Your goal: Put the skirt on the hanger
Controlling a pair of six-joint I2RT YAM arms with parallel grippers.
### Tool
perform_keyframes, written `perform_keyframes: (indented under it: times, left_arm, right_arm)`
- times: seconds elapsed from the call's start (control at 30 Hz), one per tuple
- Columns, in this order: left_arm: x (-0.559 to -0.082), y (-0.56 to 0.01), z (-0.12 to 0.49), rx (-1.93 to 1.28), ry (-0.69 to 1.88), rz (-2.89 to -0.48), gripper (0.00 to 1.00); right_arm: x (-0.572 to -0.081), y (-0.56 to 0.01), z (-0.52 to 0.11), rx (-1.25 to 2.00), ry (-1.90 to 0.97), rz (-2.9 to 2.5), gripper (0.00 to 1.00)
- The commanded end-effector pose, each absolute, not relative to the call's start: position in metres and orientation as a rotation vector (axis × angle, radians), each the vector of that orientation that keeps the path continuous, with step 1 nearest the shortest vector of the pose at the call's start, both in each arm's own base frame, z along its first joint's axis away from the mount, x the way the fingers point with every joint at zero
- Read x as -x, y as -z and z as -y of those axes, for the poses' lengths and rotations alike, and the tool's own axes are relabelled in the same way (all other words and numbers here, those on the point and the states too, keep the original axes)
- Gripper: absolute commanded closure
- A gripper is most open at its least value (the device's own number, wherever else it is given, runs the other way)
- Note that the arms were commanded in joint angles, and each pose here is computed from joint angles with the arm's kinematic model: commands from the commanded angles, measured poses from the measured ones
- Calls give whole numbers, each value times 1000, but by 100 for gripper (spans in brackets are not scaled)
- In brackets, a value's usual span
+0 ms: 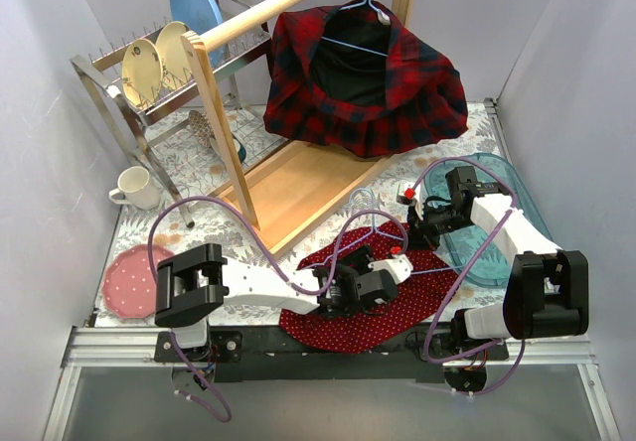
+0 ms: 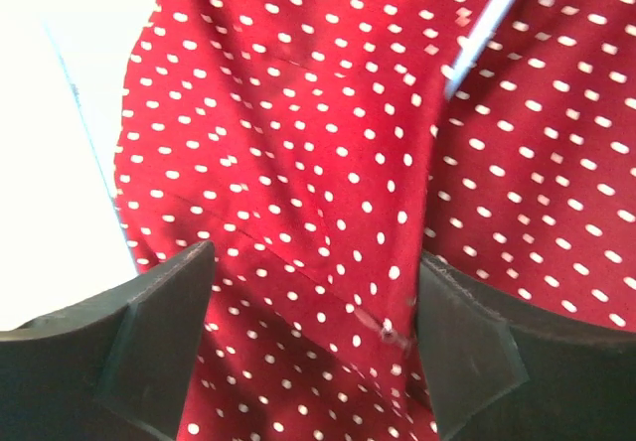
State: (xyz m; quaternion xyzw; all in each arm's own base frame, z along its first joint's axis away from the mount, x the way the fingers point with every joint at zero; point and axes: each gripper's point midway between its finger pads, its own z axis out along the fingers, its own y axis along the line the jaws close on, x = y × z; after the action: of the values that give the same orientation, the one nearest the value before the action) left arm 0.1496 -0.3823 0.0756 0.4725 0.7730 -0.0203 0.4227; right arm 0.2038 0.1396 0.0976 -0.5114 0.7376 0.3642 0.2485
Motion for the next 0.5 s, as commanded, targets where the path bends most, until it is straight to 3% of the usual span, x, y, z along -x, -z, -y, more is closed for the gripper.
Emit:
perform_keyframes:
  times: [0.0, 0.13, 0.3, 0.47]
  left_arm:
    - [-167, -81, 374, -1140, -81, -1878, 35]
    - [-168, -91, 365, -1136, -103, -1888, 43]
    - [-177, -111, 354, -1076, -36, -1933, 46]
    - [-191, -109, 342, -1033, 51, -2010, 66]
  right_arm:
    - [-201, -103, -143, 1405, -1031, -1968, 99]
    - [-201, -101, -143, 1406, -1029, -1974, 99]
    - [-203, -98, -140, 1407, -1005, -1998, 99]
    - [-204, -97, -137, 1411, -981, -2009, 99]
